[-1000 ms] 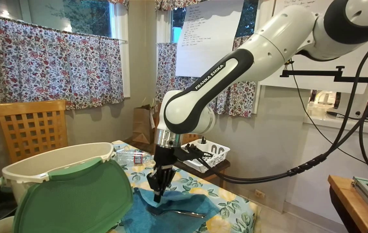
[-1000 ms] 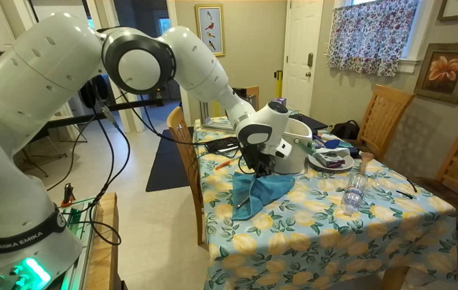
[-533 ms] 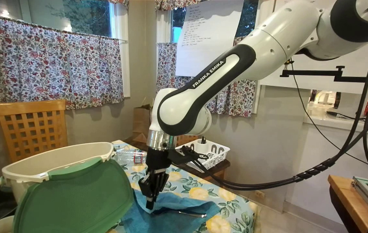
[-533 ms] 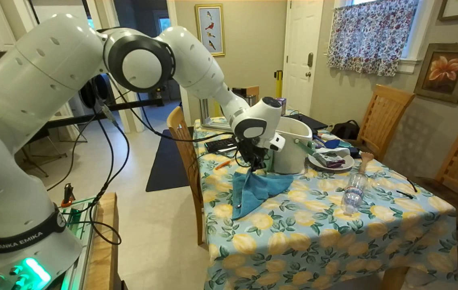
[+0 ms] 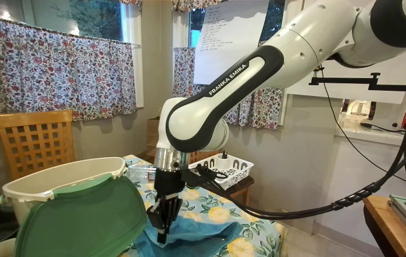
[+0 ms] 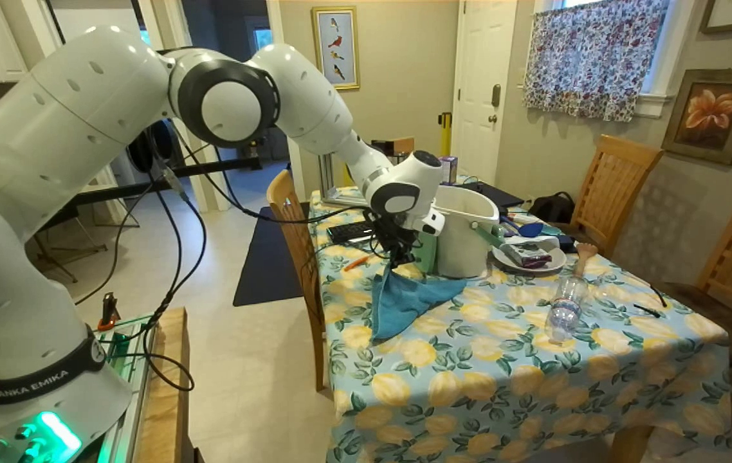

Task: Use the blue towel to wrap the fork

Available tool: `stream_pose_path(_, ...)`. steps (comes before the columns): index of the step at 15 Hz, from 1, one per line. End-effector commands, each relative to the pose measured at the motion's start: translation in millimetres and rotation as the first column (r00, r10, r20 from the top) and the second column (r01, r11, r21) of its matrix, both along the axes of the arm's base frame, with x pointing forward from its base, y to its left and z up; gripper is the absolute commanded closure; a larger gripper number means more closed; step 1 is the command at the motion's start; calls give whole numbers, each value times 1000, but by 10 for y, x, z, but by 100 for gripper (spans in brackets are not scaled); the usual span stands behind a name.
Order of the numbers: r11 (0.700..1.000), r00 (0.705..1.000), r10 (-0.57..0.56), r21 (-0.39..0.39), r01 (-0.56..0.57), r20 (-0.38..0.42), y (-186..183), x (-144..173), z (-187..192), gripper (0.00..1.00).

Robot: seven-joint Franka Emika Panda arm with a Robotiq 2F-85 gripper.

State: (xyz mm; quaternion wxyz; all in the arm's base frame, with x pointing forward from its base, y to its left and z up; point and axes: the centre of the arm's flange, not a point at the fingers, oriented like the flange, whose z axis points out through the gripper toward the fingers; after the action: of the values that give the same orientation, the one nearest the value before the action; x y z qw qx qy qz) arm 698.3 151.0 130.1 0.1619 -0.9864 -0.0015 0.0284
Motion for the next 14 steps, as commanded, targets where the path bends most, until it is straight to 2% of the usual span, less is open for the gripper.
stream_pose_path(1,999,999,37,6,-36,-31,68,80,-97,99)
stream_pose_path(5,998,997,57,18,-56,-57,117,68,-191,99)
stream_pose_path(11,997,996,78,27,-77,-50,187,131,-291,99)
stream_pose_path(12,996,995,84,23,-83,-58,203,134,-311,70)
stream_pose_path(14,995,992,96,23,-94,-77,229,121,-329,62)
